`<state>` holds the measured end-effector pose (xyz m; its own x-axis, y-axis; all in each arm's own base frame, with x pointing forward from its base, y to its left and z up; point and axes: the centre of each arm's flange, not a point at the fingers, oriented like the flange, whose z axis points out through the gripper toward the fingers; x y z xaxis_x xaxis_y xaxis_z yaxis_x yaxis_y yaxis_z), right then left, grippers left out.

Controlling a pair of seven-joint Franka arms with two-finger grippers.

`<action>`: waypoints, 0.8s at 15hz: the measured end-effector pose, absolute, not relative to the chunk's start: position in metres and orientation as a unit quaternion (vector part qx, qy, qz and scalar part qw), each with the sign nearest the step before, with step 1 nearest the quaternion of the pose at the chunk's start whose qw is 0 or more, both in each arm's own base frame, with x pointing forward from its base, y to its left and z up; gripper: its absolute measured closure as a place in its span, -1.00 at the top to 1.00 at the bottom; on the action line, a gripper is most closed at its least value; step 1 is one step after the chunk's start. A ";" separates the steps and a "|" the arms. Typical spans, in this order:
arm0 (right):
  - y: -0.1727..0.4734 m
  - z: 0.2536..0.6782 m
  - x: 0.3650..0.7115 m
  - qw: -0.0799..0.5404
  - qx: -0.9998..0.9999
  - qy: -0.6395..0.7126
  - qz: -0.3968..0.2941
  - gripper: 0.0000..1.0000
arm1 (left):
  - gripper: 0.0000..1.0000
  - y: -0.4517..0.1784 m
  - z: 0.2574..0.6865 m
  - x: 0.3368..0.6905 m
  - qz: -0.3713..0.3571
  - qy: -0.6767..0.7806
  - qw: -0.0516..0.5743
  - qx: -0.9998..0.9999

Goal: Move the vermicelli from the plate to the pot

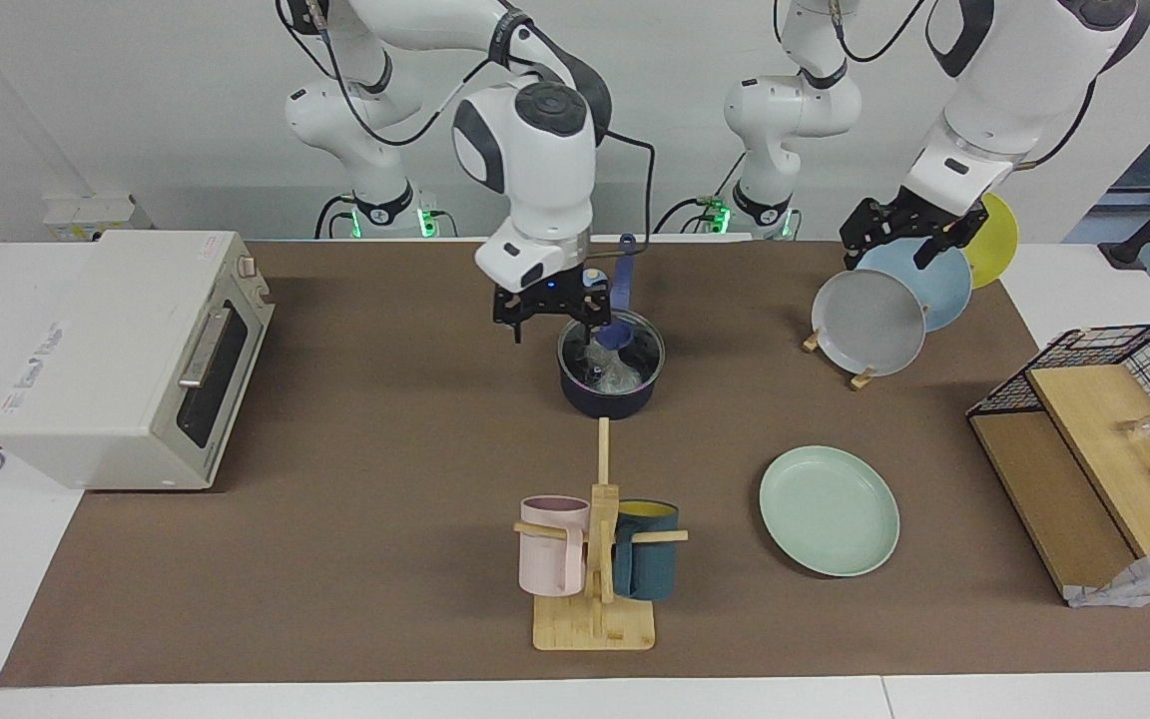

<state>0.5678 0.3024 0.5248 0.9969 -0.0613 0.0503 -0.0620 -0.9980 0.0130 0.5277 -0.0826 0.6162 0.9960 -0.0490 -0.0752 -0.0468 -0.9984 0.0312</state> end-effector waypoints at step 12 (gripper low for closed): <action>0.050 0.626 0.545 0.025 0.999 -0.017 -0.040 1.00 | 1.00 -0.081 0.616 0.528 -0.038 -0.022 0.015 0.999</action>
<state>0.5450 0.0500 0.6256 0.9962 -0.0363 -0.0789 -0.0323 -0.9981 0.0518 0.5280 -0.0807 0.6162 0.9961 -0.0454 -0.0753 -0.0432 -0.9986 0.0312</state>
